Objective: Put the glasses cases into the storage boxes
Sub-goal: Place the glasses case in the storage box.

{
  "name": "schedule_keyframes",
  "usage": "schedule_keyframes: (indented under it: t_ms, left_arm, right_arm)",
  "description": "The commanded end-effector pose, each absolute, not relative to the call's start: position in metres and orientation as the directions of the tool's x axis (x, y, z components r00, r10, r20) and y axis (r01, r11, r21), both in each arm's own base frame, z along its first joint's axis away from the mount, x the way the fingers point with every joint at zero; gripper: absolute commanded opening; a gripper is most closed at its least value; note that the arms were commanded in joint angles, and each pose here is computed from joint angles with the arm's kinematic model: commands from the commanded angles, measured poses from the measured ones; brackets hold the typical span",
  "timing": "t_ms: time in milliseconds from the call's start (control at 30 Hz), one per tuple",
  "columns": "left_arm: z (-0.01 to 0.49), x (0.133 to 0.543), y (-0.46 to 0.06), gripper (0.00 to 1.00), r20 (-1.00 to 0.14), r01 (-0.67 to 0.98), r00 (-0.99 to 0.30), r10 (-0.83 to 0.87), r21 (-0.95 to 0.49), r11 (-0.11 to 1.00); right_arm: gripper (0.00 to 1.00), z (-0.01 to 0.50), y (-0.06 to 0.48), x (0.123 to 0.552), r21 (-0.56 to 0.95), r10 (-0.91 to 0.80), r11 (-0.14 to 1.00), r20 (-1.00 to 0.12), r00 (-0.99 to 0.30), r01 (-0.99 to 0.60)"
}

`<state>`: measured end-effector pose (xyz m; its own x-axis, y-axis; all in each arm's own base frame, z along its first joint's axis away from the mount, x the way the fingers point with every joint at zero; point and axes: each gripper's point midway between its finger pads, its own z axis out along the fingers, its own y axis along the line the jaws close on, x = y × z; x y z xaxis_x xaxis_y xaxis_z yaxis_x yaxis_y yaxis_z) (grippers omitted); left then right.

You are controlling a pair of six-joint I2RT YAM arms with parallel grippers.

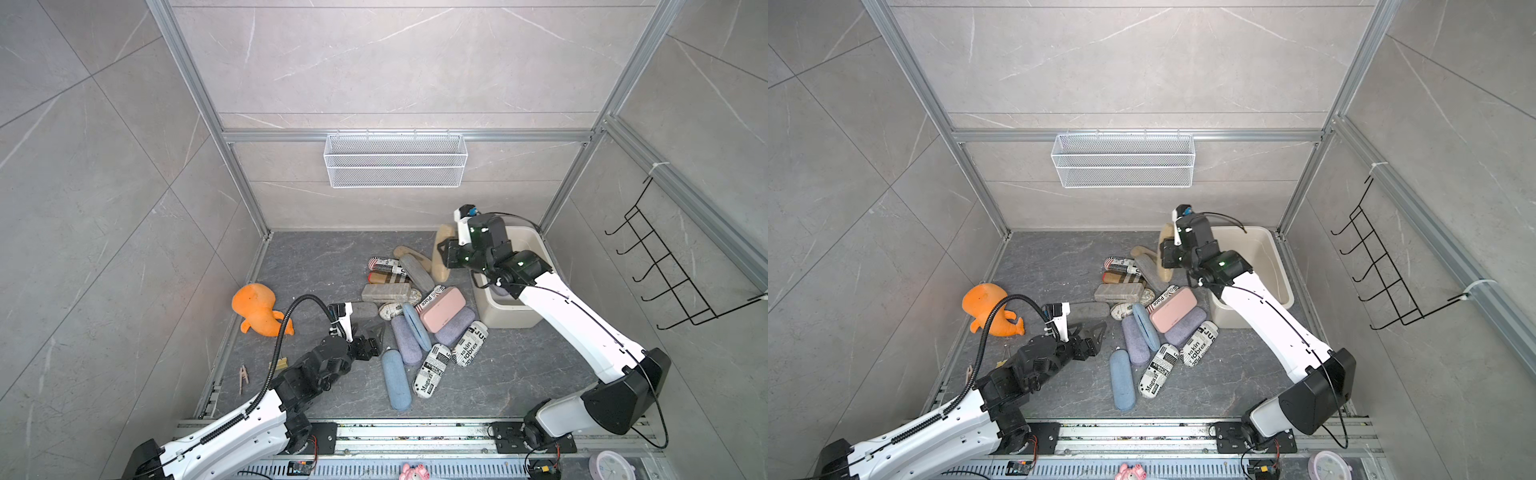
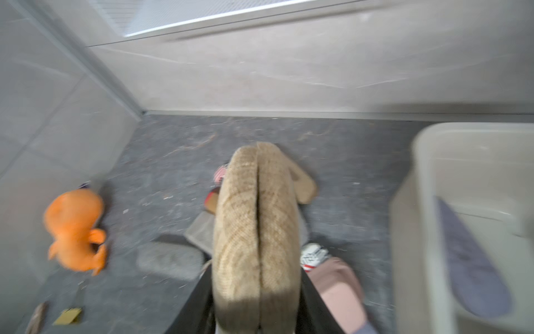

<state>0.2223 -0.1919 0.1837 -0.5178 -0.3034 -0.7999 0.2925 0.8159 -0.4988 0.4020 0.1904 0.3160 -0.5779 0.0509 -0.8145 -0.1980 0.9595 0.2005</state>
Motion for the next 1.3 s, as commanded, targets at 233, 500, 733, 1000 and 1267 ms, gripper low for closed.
schedule_keyframes:
  t_ms: [233,500,733,1000,1267]
  left_arm:
    - [0.184,0.226,-0.178,0.94,-0.806,0.226,-0.504,-0.309,-0.469,0.854]
    - [0.182,0.227,-0.174,0.94,-0.802,0.194,-0.513,-0.306,-0.456,0.869]
    - [0.177,0.227,-0.162,0.94,-0.788,0.119,-0.538,-0.298,-0.421,0.899]
    - [0.173,0.222,-0.16,0.94,-0.771,0.111,-0.562,-0.301,-0.43,0.896]
    - [0.176,0.224,-0.168,0.94,-0.772,0.13,-0.577,-0.269,-0.411,0.902]
  right_arm:
    - [0.31,0.337,0.051,0.44,-0.12,-0.012,0.978,-0.845,-0.534,0.169]
    - [0.3,0.272,0.015,0.47,-0.21,-0.021,0.958,-0.733,-0.68,0.196]
    - [0.32,0.199,0.026,0.495,-0.198,-0.023,0.973,-0.602,-0.798,0.121]
    - [0.38,0.16,0.035,0.504,-0.18,-0.039,0.982,-0.508,-0.86,0.062]
    - [0.56,0.148,0.045,0.507,-0.122,-0.024,0.992,-0.488,-0.872,0.041]
